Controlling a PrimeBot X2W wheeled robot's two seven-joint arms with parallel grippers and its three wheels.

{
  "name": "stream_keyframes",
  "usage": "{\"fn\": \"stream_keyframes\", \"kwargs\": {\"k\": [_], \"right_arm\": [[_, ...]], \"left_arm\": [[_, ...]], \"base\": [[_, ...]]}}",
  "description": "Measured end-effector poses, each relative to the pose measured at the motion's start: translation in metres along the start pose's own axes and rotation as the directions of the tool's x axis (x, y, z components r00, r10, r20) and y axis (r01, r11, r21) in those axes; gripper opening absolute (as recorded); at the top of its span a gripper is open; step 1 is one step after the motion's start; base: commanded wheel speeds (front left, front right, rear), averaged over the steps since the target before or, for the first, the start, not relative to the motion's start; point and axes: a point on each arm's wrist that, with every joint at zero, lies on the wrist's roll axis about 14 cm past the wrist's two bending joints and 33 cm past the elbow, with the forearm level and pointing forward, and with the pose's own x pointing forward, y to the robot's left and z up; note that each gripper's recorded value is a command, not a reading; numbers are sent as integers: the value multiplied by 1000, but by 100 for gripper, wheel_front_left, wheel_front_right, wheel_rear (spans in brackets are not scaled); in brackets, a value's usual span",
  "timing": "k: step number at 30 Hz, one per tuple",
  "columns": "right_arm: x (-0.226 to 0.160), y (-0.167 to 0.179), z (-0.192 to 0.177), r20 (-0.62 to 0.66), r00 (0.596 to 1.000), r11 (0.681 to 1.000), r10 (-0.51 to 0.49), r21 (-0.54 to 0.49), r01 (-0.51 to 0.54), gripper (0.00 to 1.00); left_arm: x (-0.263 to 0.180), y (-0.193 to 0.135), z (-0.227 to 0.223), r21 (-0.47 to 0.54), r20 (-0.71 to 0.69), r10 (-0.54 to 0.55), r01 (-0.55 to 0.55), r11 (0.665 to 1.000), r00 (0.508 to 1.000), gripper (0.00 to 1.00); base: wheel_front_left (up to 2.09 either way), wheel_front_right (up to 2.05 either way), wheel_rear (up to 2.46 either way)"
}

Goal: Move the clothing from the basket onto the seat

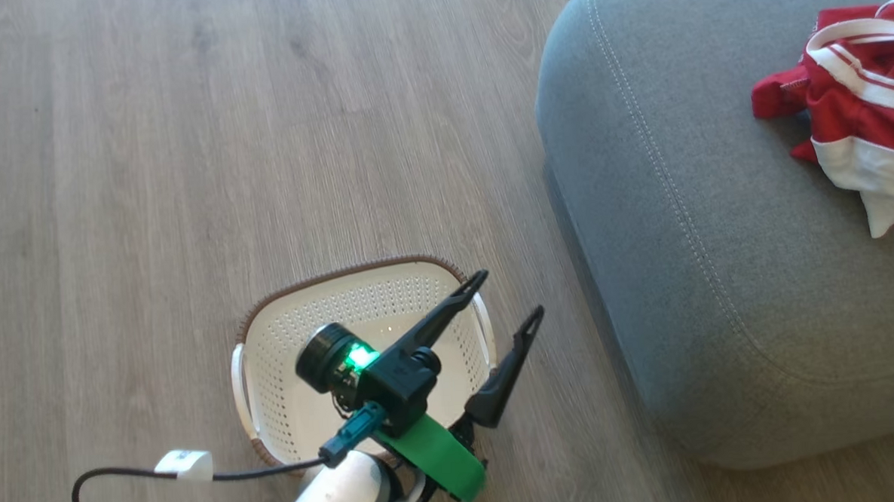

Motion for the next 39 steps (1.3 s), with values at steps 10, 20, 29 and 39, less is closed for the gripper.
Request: {"fn": "stream_keyframes", "kwargs": {"k": [10, 20, 29, 39], "right_arm": [[-30, 58, -17, 166, 972, 983, 167, 51, -178, 100], [-49, 97, -67, 157, 963, 959, 218, 151, -241, 100], [-64, 150, -95, 172, 950, 929, 260, 225, -295, 100], [-92, 216, -141, 91, 927, 892, 365, 250, -376, 100]], "left_arm": [[-16, 18, 16, 35, 30, 96, -97, 995, 995, 100], [-39, 49, 38, 72, 81, 235, -241, 968, 969, 100], [-82, 82, 51, 125, 108, 402, -414, 902, 909, 100], [-158, 123, 62, 153, 147, 651, -667, 729, 745, 100]], "base": [[0, 0, 0], [0, 0, 0], [0, 0, 0], [0, 0, 0]]}}
